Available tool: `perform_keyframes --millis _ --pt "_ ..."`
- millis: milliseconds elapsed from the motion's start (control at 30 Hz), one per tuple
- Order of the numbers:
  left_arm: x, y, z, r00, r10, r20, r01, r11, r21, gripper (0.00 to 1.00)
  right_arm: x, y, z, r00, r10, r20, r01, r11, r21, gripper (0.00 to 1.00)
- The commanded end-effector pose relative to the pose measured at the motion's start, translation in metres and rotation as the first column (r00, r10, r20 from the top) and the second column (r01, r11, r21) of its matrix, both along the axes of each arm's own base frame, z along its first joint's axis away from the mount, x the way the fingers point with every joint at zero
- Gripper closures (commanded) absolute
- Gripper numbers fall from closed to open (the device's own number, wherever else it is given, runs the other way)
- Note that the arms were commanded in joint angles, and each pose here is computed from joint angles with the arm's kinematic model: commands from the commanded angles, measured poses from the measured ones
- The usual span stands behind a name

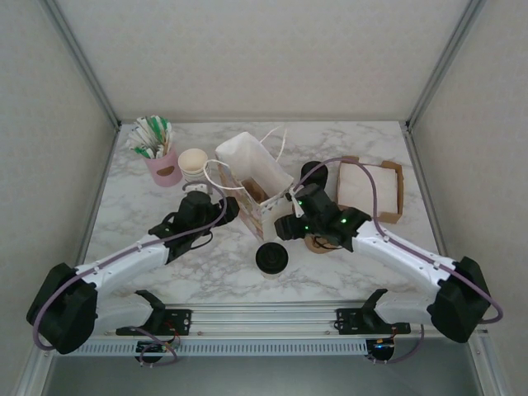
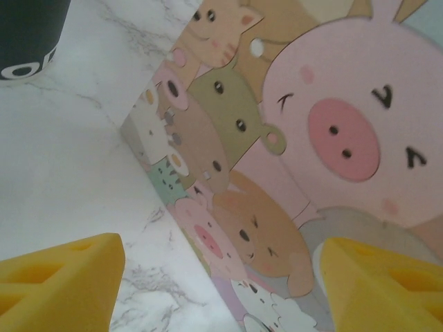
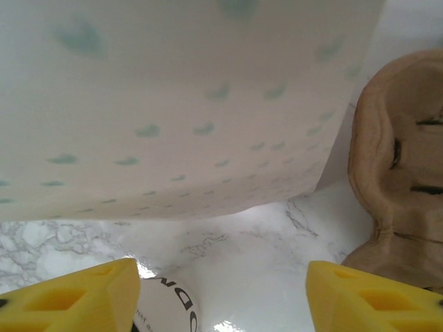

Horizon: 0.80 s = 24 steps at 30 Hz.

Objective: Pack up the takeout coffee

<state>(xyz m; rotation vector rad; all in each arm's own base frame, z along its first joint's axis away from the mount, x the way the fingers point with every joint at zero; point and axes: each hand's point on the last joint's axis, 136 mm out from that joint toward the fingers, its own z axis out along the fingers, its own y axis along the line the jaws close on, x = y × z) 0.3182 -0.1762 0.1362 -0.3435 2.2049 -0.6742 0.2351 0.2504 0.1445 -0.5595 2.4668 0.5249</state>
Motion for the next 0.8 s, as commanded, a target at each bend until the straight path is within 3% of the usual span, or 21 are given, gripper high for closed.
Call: perform_keyframes --millis 0,467,767 --pt "0.021 0.0 0.028 0.995 0.016 0.097 -0.015 1.0 -0.017 0.25 0.015 0.01 0.006 0.998 -0.051 0.021 0.05 0.997 0.056 0.37" --pt "0.066 0.017 0.044 0.985 0.075 0.154 -0.08 0.997 0.025 0.26 0.031 0.026 -0.006 0.997 -0.077 -0.001 0.076 0.995 0.061 0.37" --pt "0.043 0.03 0.055 0.985 0.085 0.15 -0.086 0.996 0.0 0.21 0.002 -0.007 0.001 0.995 -0.086 -0.041 0.086 0.996 -0.01 0.24"
